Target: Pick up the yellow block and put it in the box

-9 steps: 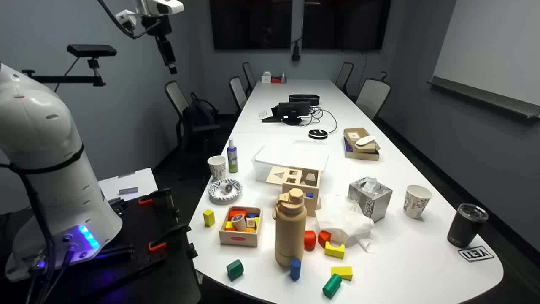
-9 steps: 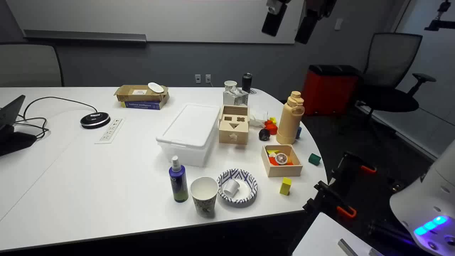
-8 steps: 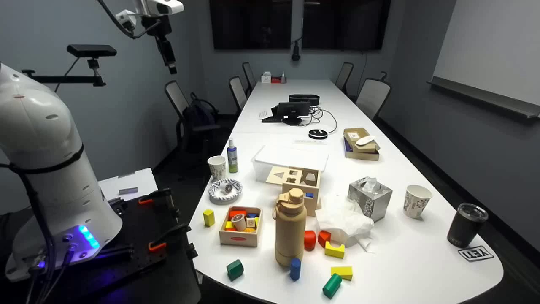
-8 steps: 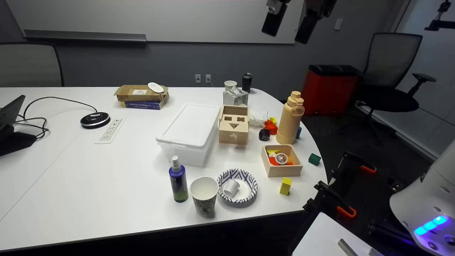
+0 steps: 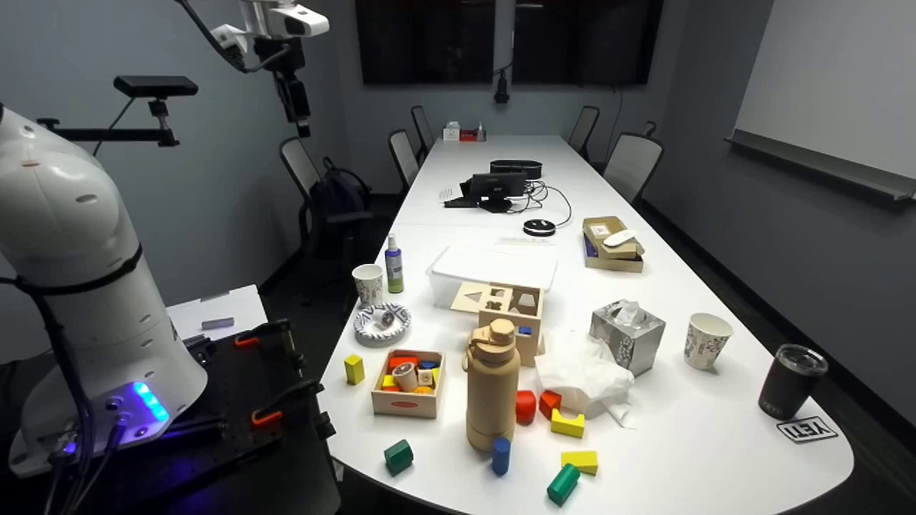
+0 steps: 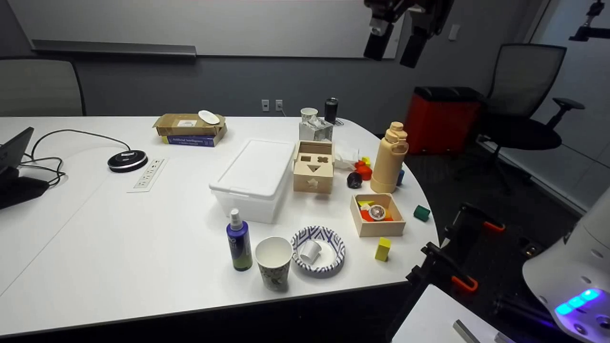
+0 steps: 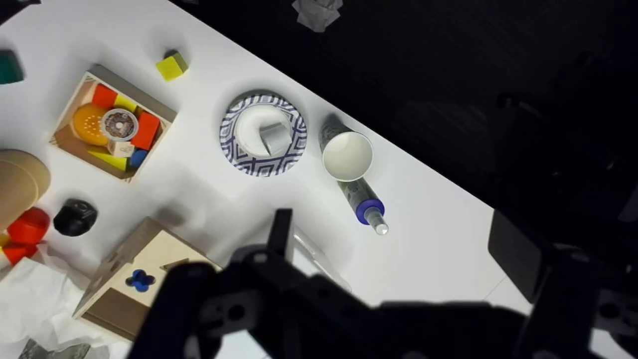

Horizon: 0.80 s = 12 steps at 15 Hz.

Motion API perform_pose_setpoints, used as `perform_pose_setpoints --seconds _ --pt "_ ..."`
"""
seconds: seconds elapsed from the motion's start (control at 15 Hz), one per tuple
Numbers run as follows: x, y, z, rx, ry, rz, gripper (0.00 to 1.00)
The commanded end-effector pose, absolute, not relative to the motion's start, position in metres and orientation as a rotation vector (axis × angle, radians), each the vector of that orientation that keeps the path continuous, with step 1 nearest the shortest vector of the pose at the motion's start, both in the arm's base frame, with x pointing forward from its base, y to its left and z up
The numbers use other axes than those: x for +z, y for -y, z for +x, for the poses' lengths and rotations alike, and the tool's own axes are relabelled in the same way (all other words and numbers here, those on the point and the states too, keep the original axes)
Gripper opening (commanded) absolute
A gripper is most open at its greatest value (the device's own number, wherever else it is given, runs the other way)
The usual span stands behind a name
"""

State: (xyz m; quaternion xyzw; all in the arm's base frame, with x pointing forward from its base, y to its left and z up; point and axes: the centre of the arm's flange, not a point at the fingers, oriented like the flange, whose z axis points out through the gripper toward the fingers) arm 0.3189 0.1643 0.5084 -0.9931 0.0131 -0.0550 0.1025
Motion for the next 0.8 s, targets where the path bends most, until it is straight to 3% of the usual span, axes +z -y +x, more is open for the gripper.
perform_pose_setpoints --seconds 0.0,0.73 --pt "0.479 -0.115 0.324 -0.077 0.000 -2.960 1.00" --pt "0.309 -0.027 0.357 0.179 0.133 -3.126 1.00"
